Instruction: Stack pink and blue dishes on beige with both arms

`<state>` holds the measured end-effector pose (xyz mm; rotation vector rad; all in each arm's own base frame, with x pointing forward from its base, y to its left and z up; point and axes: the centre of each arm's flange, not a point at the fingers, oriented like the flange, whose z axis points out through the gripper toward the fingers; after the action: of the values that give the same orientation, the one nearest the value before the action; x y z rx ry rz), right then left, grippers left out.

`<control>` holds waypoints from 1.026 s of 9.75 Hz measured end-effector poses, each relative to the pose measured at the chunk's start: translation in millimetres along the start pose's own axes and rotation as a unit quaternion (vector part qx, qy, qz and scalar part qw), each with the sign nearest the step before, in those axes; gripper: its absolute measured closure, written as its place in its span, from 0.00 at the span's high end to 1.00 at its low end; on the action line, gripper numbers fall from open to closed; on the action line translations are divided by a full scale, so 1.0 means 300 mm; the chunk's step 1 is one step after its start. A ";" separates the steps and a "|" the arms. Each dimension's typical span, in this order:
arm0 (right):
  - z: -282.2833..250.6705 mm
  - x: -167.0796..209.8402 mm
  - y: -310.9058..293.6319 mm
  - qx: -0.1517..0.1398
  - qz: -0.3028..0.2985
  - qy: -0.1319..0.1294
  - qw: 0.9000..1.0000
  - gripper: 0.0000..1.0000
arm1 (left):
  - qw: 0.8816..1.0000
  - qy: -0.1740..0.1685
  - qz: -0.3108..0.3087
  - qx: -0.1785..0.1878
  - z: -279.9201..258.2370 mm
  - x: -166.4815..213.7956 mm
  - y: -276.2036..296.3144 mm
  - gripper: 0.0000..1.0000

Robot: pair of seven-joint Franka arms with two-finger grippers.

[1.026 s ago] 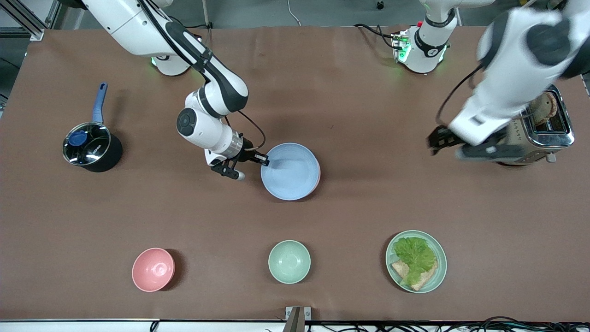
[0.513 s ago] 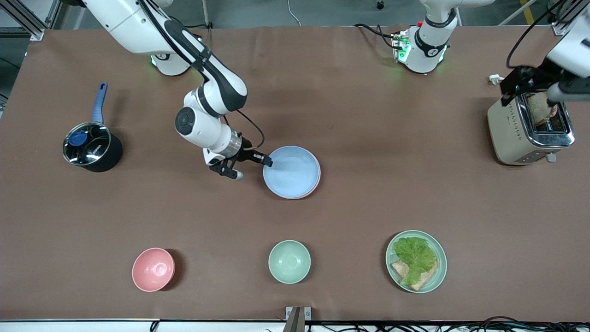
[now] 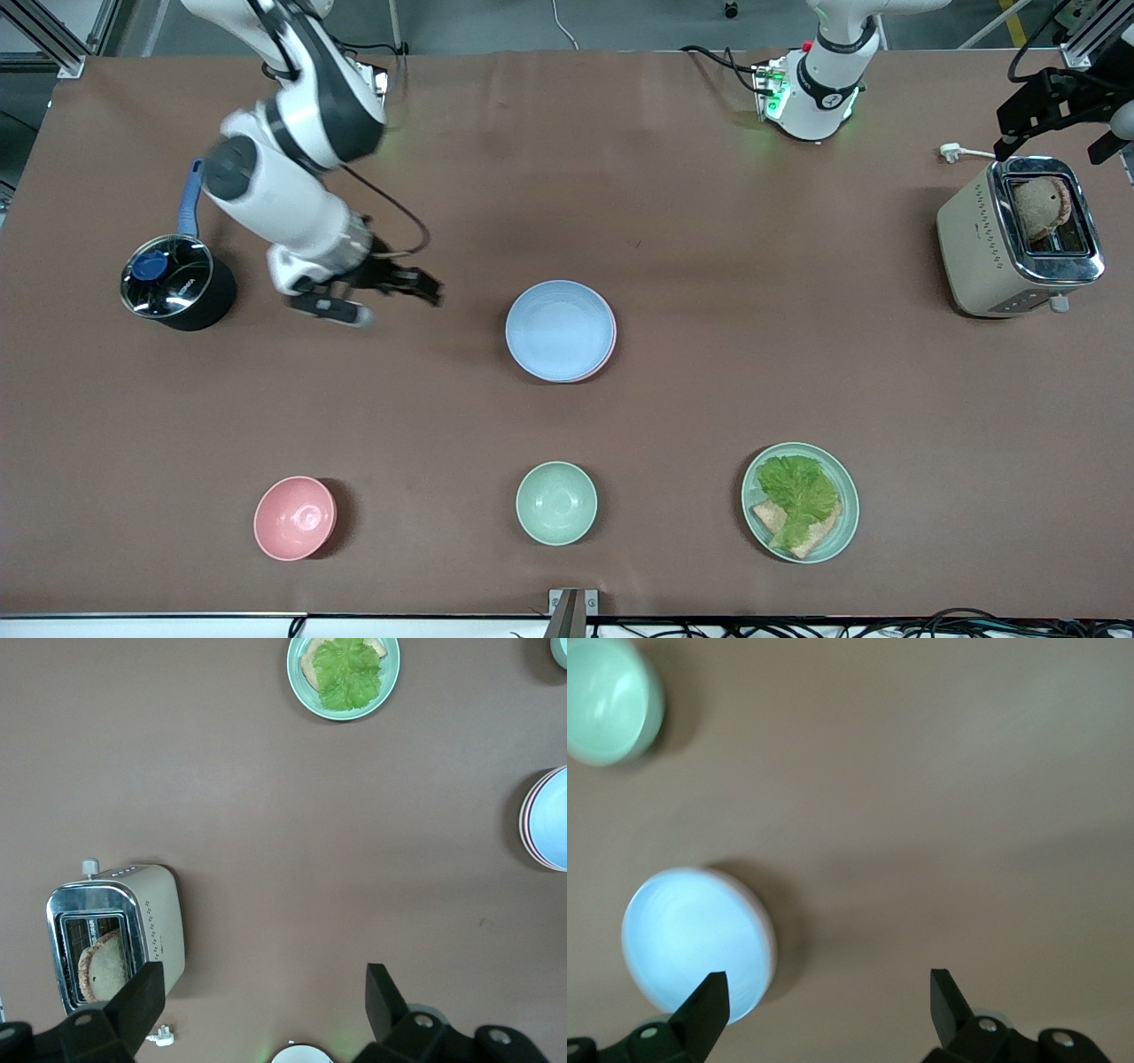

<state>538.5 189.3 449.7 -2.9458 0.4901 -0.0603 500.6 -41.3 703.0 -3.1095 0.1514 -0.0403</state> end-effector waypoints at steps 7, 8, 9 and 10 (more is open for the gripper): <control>-0.767 0.320 0.614 -0.068 -0.072 0.060 0.993 1.00 | 0.999 -0.007 -0.048 -0.012 0.020 0.058 -0.024 1.00; -0.842 0.312 0.633 -0.082 -0.085 0.058 0.991 1.00 | 0.999 -0.007 -0.047 -0.013 0.018 0.056 -0.022 1.00; -0.868 0.309 0.628 -0.079 -0.088 0.051 0.992 1.00 | 0.999 -0.007 -0.047 -0.013 0.018 0.056 -0.020 1.00; -0.854 0.324 0.623 -0.071 -0.087 0.044 0.993 1.00 | 0.999 -0.007 -0.046 -0.013 0.018 0.056 -0.017 1.00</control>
<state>554.2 -54.3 674.4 -3.1295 0.2578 -0.1823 517.9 -37.6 698.2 -3.1397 0.0087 -0.0173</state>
